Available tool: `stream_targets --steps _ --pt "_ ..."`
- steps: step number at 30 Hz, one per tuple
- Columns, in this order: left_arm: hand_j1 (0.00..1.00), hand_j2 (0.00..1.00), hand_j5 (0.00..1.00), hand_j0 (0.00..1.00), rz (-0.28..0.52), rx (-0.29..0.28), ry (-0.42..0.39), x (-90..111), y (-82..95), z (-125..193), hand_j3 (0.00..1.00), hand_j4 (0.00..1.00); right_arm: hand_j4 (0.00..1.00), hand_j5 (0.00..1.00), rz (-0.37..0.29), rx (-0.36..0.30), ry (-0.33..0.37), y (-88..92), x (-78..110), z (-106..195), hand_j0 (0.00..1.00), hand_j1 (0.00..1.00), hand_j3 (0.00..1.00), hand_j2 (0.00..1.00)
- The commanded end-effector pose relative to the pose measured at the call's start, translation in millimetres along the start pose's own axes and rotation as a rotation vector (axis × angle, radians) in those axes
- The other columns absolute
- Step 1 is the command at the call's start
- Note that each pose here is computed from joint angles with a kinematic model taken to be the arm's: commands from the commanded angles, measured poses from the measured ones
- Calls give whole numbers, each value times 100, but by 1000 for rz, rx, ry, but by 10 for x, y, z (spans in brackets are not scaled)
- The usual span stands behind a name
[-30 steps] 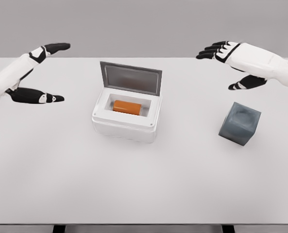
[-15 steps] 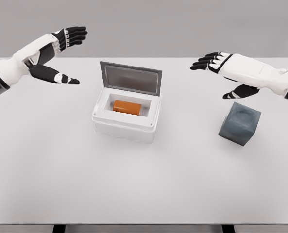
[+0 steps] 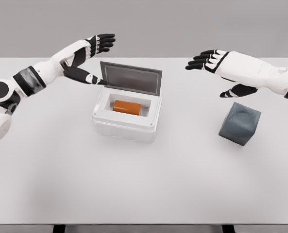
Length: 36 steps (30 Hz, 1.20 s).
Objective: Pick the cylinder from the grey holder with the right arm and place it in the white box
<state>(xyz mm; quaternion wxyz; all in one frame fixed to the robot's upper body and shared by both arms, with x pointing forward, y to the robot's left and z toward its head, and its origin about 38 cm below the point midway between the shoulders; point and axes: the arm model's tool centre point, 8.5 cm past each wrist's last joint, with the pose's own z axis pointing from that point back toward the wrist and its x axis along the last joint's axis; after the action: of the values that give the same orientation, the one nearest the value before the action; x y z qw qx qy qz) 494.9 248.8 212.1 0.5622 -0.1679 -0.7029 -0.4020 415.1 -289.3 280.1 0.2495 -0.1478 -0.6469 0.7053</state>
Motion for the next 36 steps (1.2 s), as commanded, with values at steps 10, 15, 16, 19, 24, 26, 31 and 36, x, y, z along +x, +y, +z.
stream_targets --steps 10,15,16,19,24,26,31,36 --pt "100 100 100 100 54 -14 23 -186 -155 -133 100 100 100 100 6 16 18 -21 -36 82 100 100 100 100" --pt "100 100 100 100 55 -11 24 -193 -140 -108 100 100 100 100 12 15 15 -38 -23 80 100 100 100 100" --pt "100 100 100 100 56 -10 24 -198 -139 -100 100 100 100 100 13 16 16 -39 -24 84 100 100 100 100" --pt "100 100 100 100 49 -35 18 -190 -150 -81 100 100 100 100 16 20 22 -46 -39 110 100 100 100 100" --pt "100 100 100 100 53 -52 16 -217 -218 -72 100 100 100 100 15 19 22 -47 -38 110 100 100 100 100" --pt "100 100 100 100 52 -53 15 -215 -219 -72 100 100 100 100 19 18 22 -59 -36 111 100 100 100 100" --pt "100 100 100 100 51 -75 13 -211 -244 -72 100 100 100 100 19 17 23 -63 -41 112 100 100 100 100" --pt "100 100 100 100 53 -91 14 -224 -251 -43 100 100 100 100 20 17 22 -66 -37 110 100 100 100 100"
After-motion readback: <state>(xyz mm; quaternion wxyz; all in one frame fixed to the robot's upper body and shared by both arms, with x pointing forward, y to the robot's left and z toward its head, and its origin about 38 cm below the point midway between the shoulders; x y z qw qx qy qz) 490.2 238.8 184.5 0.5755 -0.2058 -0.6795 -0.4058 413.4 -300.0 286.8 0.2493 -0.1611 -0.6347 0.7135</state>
